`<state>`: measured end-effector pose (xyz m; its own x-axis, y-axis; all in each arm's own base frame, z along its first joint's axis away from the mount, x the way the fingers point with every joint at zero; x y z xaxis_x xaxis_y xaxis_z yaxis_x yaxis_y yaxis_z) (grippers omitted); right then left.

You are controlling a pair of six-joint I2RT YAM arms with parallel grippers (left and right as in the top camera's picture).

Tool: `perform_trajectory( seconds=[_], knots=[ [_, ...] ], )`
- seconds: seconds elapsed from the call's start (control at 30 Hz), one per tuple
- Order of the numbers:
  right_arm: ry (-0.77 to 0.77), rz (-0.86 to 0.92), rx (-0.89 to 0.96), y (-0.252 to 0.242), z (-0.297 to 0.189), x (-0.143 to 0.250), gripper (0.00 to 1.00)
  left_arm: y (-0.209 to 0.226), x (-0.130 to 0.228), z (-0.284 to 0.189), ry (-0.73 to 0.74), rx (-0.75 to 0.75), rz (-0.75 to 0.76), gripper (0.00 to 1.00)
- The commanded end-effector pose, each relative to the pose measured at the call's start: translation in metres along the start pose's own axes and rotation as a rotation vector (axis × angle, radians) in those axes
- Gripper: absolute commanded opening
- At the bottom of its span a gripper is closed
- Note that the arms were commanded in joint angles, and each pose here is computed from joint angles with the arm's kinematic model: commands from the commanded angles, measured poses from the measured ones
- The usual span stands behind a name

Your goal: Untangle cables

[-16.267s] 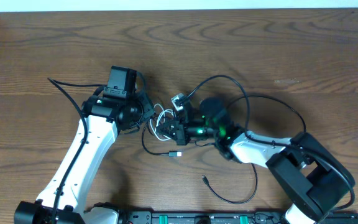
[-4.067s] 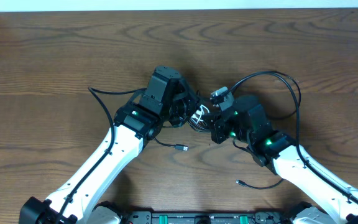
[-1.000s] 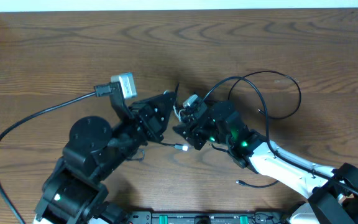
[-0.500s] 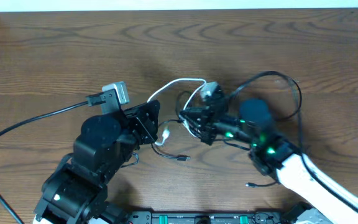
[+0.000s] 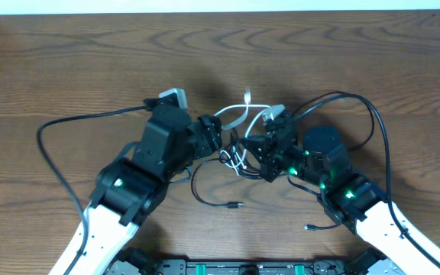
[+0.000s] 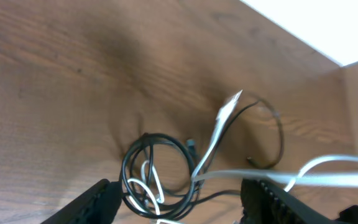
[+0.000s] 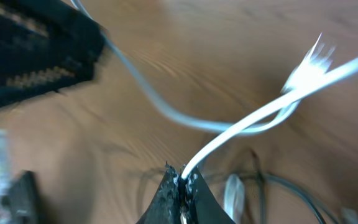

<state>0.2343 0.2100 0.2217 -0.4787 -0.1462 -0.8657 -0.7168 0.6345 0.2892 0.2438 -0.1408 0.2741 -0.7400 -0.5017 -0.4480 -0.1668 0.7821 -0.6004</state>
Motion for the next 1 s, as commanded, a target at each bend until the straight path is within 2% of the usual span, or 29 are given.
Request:
perform_trajectory(
  seconds=[0.0, 0.13, 0.47, 0.5, 0.53, 0.6, 0.67, 0.77, 0.83, 0.97],
  knots=[
    [0.038, 0.053, 0.262, -0.031, -0.005, 0.011, 0.01, -0.002, 0.000, 0.010, 0.022, -0.022, -0.009, 0.65],
    [0.119, 0.274, 0.551, -0.060, -0.019, 0.040, 0.01, 0.002, 0.002, 0.022, 0.046, -0.054, -0.009, 0.62],
    [0.326, 0.406, 0.606, -0.073, 0.003, 0.089, 0.03, 0.007, 0.008, 0.026, 0.089, -0.083, -0.009, 0.62],
    [0.343, 0.410, 0.597, -0.072, 0.006, 0.093, 0.08, 0.008, 0.009, 0.026, 0.093, -0.089, -0.009, 0.61],
    [0.360, 0.416, 0.585, -0.072, 0.008, 0.096, 0.25, 0.009, 0.010, 0.026, 0.097, -0.095, -0.009, 0.59],
    [0.370, 0.415, 0.578, -0.071, 0.009, 0.098, 0.39, 0.011, 0.011, 0.026, 0.100, -0.104, -0.008, 0.59],
    [0.366, 0.395, 0.547, -0.068, 0.008, 0.094, 0.47, 0.012, 0.010, 0.026, 0.097, -0.114, -0.008, 0.59],
    [0.341, 0.339, 0.429, -0.053, 0.004, 0.079, 0.70, 0.017, 0.008, 0.025, 0.066, -0.150, -0.005, 0.58],
    [0.307, 0.270, 0.314, -0.039, 0.000, 0.065, 0.72, 0.019, 0.005, 0.024, 0.044, -0.171, -0.003, 0.56],
    [0.238, 0.076, 0.067, -0.007, -0.005, 0.043, 0.66, 0.024, -0.001, 0.024, 0.012, -0.195, -0.013, 0.53]
  ],
)
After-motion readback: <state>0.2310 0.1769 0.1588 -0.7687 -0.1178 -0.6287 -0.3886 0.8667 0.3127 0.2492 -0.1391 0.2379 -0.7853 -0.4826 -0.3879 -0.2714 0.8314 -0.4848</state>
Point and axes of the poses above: each gripper's point midway between its finger pads, its own z axis out along the fingers, its own y axis along the line the jaws close on, x = y × z, the point moved 6 cm from there along -z, back along the fingers, and after that the axes turned 7 degrees about -z, right-handed, at the moved point
